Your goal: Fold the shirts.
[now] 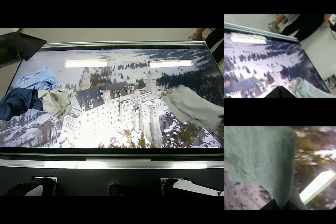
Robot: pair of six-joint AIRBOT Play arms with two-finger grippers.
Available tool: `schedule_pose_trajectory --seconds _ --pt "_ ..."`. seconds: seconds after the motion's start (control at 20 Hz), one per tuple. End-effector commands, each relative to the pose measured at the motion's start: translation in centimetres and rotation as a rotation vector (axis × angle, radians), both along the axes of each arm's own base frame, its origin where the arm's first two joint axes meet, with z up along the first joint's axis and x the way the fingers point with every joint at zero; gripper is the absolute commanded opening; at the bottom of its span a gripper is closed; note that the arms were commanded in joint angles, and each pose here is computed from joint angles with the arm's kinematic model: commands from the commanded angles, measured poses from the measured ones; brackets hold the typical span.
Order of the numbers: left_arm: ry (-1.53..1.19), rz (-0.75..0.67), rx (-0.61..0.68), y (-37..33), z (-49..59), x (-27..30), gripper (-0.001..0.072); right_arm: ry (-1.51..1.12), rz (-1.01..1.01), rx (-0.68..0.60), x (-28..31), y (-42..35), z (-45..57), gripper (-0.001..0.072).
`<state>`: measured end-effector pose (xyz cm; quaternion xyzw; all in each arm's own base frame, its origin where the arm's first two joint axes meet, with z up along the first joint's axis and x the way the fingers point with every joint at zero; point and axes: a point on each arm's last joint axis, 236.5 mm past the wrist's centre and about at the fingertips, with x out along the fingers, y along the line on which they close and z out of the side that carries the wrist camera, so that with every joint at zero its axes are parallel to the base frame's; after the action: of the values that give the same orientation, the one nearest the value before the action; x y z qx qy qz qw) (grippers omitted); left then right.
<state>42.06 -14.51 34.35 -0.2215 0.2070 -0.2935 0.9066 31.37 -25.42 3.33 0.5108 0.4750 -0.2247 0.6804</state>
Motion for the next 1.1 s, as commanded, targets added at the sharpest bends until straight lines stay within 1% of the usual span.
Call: schedule_pose_trajectory --seconds 0.0,0.1,0.2,0.4,0.55,0.6,0.65,0.7,0.75,0.85,0.9,0.95,1.05 --pt "-0.001 -0.005 0.000 -0.2 0.0 -0.1 0.0037 0.284 -0.167 -0.008 -10.1 -2.3 -3.9 0.0039" --pt "-0.001 -0.006 0.000 -0.2 0.0 -0.1 0.0037 0.376 -0.178 0.019 -13.0 -0.3 -7.1 0.0039" --pt "-0.001 -0.007 0.000 -0.3 0.0 -0.1 0.0036 0.419 -0.163 0.033 -14.4 1.0 -9.3 0.0039" --pt "0.002 -0.010 0.001 -0.3 0.0 -0.2 0.0037 0.491 -0.122 -0.028 -16.5 0.2 -10.3 0.0040" --pt "0.005 -0.013 0.003 -0.4 -0.1 -0.2 0.0037 0.516 -0.114 -0.032 -17.1 0.2 -10.3 0.0041" --pt "0.005 -0.013 0.003 -0.4 -0.1 -0.2 0.0037 0.517 -0.113 -0.029 -17.1 0.3 -10.3 0.0056" --pt "0.005 -0.013 0.003 -0.4 -0.1 -0.2 0.0036 0.519 -0.112 -0.027 -17.1 0.3 -10.3 0.0254" --pt "0.004 -0.012 0.003 -0.4 -0.1 -0.2 0.0036 0.524 -0.098 -0.037 -17.3 0.2 -10.2 0.0568" --pt "0.003 -0.011 0.002 -0.4 0.0 -0.2 0.0036 0.535 -0.066 -0.041 -17.6 0.1 -9.7 0.0660" --pt "-0.015 0.002 -0.003 -0.2 0.5 0.0 0.0035 0.527 -0.065 -0.097 -17.1 -1.9 -6.9 0.0654" --pt "-0.035 0.018 0.010 0.2 0.9 0.2 0.0035 0.474 -0.069 -0.172 -15.6 -4.1 -4.2 0.0655" --pt "-0.062 0.049 0.063 1.0 1.3 0.5 0.0034 0.394 -0.071 -0.270 -13.4 -6.4 -0.9 0.0655" --pt "-0.064 0.187 0.265 4.5 0.2 2.2 0.0033 0.187 -0.028 -0.553 -6.7 -10.1 8.3 0.0655"
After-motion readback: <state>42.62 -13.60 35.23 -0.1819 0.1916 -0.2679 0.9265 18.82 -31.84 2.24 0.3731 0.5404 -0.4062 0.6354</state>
